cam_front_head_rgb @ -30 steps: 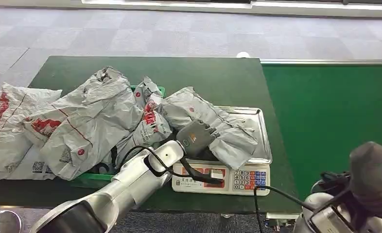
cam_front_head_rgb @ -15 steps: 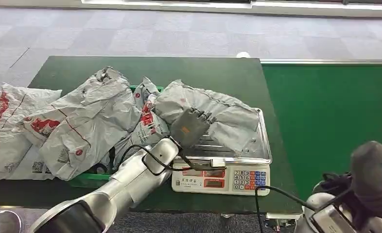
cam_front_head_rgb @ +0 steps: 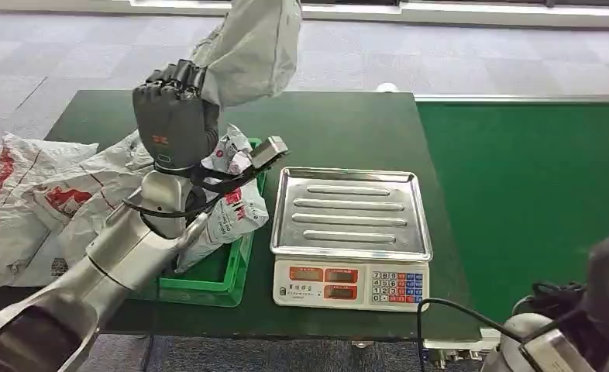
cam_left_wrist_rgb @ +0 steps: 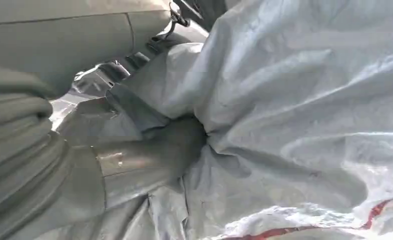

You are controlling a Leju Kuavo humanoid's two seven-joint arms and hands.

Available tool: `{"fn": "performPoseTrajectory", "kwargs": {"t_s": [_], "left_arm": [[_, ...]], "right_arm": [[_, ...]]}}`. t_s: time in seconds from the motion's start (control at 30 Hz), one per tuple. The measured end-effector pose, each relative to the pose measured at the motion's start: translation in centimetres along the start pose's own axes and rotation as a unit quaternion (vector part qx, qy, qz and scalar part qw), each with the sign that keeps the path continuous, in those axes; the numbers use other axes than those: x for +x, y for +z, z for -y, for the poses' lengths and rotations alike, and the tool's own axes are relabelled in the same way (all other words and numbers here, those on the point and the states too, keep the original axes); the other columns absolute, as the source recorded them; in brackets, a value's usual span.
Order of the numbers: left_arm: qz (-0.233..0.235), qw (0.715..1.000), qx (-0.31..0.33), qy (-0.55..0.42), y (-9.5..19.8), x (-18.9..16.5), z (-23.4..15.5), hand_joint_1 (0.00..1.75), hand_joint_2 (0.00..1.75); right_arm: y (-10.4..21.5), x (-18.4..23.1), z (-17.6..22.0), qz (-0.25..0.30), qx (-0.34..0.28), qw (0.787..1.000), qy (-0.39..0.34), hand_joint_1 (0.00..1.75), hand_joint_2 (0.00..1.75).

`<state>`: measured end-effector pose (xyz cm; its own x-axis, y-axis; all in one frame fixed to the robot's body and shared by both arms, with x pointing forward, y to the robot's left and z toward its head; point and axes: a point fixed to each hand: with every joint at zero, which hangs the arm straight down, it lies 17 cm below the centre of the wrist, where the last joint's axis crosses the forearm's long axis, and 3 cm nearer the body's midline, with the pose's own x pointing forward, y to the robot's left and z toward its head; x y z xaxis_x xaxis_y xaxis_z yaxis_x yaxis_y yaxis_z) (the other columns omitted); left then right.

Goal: Moved the parcel from conveyor to table for the left to box.

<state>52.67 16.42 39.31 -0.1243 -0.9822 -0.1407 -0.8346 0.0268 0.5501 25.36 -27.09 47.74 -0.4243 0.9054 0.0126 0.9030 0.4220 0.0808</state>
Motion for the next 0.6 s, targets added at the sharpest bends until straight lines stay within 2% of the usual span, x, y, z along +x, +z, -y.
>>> {"fn": "performPoseTrajectory", "kwargs": {"t_s": [0.1, 0.23, 0.57, 0.6], "left_arm": [[-0.003, 0.999, 0.042, 0.001, -1.1, -1.6, -3.2, 1.75, 1.75], [0.005, 1.0, -0.013, -0.023, 0.4, -0.9, -1.0, 1.75, 1.75], [0.011, 0.998, -0.046, -0.03, 2.5, -0.1, 0.7, 1.75, 1.75], [0.019, 0.996, -0.071, -0.04, 3.2, 0.3, 1.7, 1.13, 1.75]], "right_arm": [[0.1, -0.3, 0.2, 0.0, 0.001, 1.0, 0.008, 0.0, 1.75], [-0.1, -0.7, 1.0, 0.004, -0.001, 1.0, 0.024, 0.0, 1.75], [-0.2, -1.1, 1.8, 0.005, -0.005, 0.999, 0.04, 0.0, 1.75], [-0.2, -1.2, 1.9, 0.005, -0.004, 0.999, 0.042, 0.0, 1.75]]}}
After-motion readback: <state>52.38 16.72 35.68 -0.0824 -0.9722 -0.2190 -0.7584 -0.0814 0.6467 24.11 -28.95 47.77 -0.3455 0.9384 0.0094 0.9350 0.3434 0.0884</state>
